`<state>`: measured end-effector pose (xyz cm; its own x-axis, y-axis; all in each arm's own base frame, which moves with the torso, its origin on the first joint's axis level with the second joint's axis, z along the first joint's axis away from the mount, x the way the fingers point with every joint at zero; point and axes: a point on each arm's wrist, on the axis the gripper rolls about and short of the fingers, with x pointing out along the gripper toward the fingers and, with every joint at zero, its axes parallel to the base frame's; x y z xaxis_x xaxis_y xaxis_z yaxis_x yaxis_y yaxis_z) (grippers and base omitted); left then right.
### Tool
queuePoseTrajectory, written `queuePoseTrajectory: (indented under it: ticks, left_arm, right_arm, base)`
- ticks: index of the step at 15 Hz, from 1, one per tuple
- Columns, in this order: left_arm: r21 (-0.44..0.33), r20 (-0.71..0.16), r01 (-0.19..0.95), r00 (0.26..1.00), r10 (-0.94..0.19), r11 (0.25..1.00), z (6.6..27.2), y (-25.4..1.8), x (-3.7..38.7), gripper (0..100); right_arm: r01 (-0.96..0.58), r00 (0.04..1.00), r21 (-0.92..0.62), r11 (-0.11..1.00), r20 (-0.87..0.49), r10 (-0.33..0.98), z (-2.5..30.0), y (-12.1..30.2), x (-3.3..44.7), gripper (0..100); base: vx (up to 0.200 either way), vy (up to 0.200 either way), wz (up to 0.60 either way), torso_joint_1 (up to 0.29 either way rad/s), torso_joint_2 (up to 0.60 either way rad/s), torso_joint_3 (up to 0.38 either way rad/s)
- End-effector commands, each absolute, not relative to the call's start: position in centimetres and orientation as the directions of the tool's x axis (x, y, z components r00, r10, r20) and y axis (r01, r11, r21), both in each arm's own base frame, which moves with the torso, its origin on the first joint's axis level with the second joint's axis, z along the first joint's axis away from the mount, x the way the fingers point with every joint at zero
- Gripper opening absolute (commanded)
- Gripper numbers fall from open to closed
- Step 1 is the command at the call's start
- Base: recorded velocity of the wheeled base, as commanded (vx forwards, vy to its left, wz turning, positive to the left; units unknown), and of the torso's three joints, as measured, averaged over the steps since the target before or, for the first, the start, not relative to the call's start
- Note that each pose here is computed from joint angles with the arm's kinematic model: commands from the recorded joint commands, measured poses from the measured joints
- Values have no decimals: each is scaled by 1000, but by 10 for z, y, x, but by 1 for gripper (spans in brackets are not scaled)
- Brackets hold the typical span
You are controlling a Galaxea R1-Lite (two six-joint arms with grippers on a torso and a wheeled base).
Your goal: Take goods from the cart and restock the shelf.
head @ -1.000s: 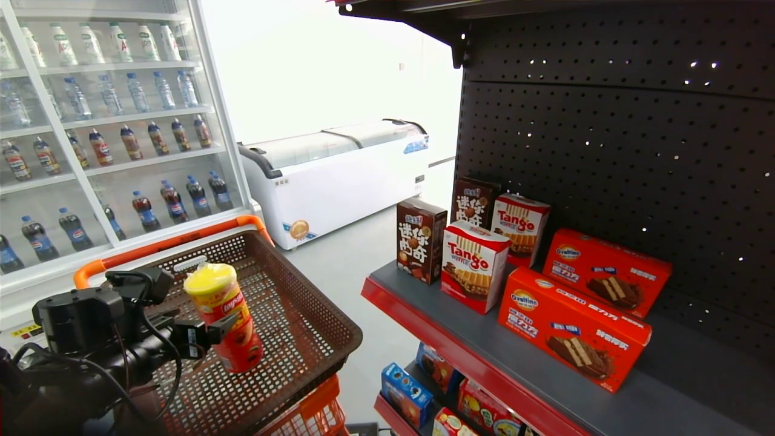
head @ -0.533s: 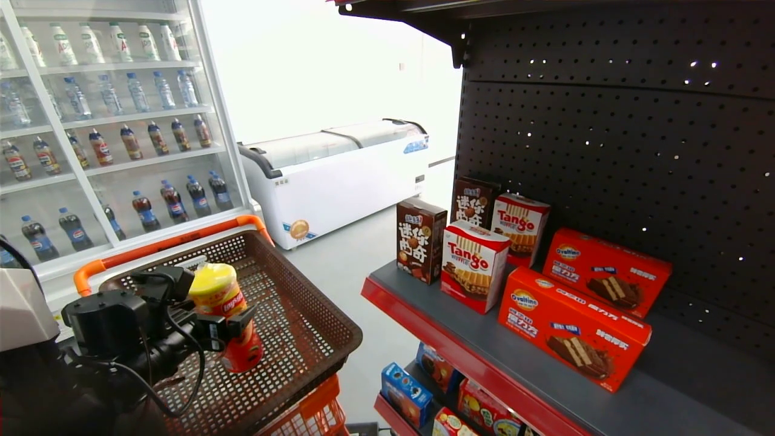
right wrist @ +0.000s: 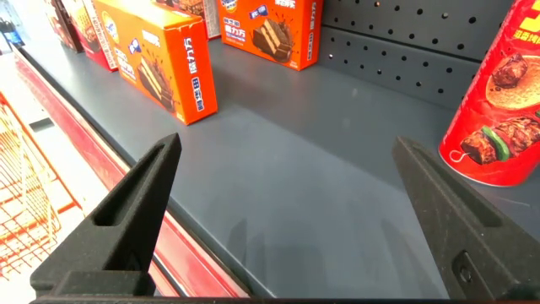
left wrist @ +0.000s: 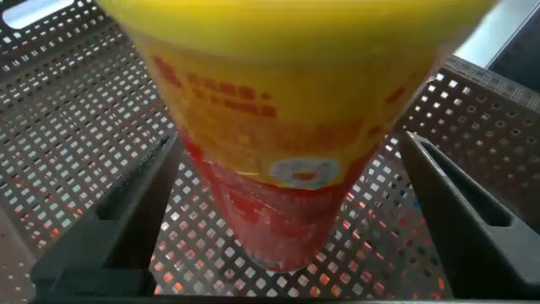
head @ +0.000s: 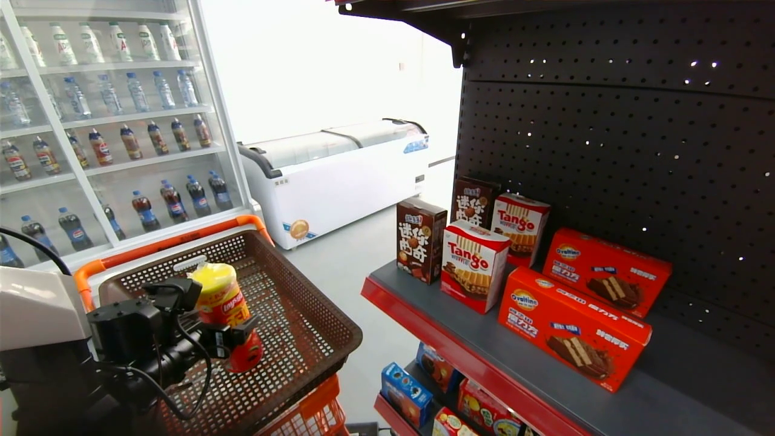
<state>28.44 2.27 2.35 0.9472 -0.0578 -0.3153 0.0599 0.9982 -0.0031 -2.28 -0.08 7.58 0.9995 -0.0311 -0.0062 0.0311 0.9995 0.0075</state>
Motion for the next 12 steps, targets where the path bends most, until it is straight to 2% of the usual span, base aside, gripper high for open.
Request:
queuePoseTrajectory:
  ticks: [1,7,8,12]
  left_arm:
    - [-3,-322,47,946,-45,999,18,27,289,100]
    - [-6,-341,39,939,-39,999,12,29,288,100]
    - [-5,-333,39,942,-39,999,12,30,292,0]
    - [-1,-316,58,947,-56,998,14,25,296,0]
  right_arm:
    - [31,1000,7,1000,-6,-31,76,-1,-23,100]
    - [31,1000,7,1000,-6,-31,76,-1,-23,100]
    - [31,1000,7,1000,-6,-31,76,-1,-23,100]
    - [31,1000,7,1000,-6,-31,76,-1,-23,100]
  base:
    - [0,0,0,0,0,0]
    - [0,0,0,0,0,0]
    - [0,0,0,0,0,0]
    - [0,0,0,0,0,0]
